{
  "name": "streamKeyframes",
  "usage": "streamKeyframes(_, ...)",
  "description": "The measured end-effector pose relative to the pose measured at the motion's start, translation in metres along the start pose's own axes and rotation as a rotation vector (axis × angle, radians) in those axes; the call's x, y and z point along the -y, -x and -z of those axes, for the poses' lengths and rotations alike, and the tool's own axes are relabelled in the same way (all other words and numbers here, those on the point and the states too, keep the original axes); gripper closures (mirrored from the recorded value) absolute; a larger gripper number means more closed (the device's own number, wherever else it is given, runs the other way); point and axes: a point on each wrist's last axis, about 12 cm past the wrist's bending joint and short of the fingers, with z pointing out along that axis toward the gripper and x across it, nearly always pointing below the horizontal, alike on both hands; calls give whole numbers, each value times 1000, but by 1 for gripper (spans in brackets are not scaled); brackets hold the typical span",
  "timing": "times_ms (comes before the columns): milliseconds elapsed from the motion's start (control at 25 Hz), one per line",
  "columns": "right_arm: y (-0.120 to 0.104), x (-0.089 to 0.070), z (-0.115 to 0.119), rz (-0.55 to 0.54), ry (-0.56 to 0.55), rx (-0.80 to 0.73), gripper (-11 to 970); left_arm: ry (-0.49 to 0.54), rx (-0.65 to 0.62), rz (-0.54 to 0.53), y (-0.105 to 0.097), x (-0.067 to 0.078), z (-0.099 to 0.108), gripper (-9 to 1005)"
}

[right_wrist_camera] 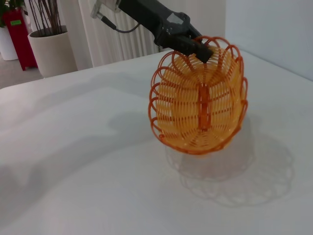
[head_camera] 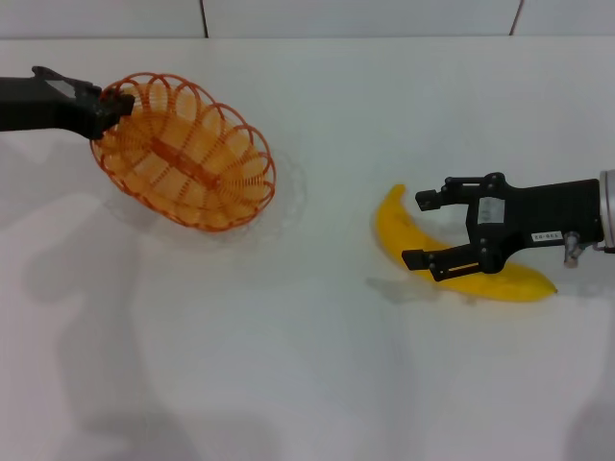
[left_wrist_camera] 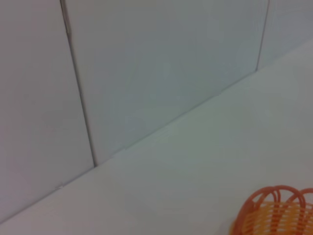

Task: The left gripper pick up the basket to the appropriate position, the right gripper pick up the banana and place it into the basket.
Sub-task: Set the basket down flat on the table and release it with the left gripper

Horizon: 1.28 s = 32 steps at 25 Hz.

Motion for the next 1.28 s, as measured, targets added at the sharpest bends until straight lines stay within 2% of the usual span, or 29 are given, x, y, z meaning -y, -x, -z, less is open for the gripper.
streamKeyframes(320, 3, 0, -2, 6, 7, 3, 69, 2, 41, 71, -13, 1, -11, 906)
streamKeyframes(720, 3, 0, -3, 7, 9, 2, 69, -31, 167, 138, -21, 7, -19, 905)
streamKeyframes(1280, 4, -1, -6, 11, 18, 1, 69, -12, 183, 263, -46, 8, -23, 900)
